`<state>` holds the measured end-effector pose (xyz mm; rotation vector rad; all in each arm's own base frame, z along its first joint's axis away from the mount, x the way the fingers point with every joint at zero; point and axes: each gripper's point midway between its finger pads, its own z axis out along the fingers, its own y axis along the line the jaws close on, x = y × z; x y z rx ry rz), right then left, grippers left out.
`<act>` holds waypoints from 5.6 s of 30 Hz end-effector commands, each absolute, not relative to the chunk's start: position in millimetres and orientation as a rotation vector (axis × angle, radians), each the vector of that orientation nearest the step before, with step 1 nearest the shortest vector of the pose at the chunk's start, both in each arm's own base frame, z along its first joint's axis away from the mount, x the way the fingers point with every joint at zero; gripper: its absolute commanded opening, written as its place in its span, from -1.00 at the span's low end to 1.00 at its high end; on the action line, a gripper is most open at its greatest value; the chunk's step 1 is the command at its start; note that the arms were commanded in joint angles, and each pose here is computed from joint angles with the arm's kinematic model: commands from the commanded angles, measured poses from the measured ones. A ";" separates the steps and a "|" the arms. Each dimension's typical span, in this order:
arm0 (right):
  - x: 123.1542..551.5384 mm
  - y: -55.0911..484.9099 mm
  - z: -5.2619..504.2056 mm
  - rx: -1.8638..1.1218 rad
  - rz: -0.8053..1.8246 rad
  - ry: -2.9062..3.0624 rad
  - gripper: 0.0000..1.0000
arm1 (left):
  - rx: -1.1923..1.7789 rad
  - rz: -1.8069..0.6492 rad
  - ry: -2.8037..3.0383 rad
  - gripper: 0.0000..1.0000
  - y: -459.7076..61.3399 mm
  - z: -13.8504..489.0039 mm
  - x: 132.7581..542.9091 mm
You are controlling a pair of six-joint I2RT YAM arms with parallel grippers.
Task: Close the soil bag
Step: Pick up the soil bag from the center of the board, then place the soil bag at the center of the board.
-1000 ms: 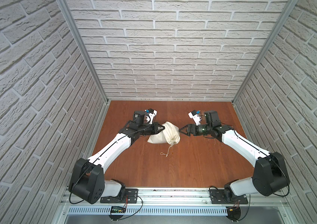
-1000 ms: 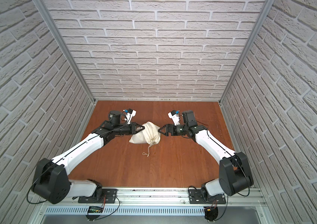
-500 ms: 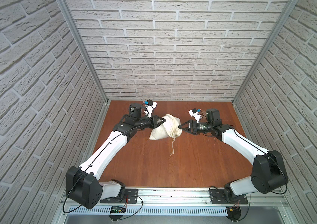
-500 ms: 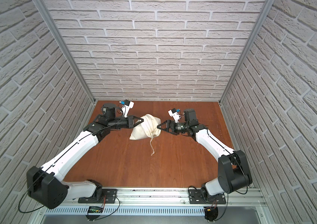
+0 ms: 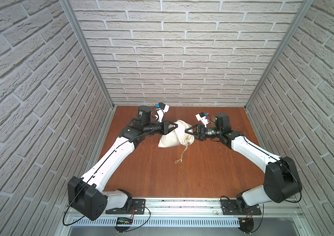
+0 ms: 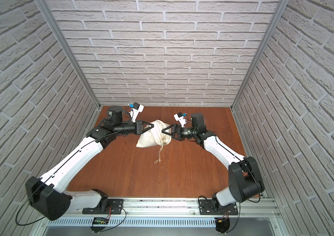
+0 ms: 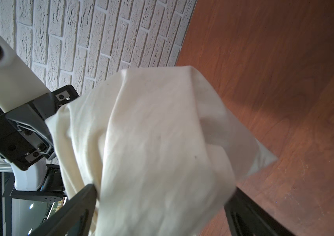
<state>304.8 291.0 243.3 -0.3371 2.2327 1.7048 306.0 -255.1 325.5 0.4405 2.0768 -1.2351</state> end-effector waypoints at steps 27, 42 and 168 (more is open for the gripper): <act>272.5 295.1 254.3 -0.481 1.610 2.243 0.13 | 0.466 -1.106 2.011 -1.00 -249.0 339.2 320.6; 288.8 292.5 289.8 -0.459 1.529 2.093 -0.94 | 0.322 -1.070 2.106 -1.00 -228.7 309.1 336.3; 491.8 170.2 376.9 -0.269 0.356 1.509 -0.94 | -0.047 -0.973 2.169 0.97 -155.9 232.5 329.6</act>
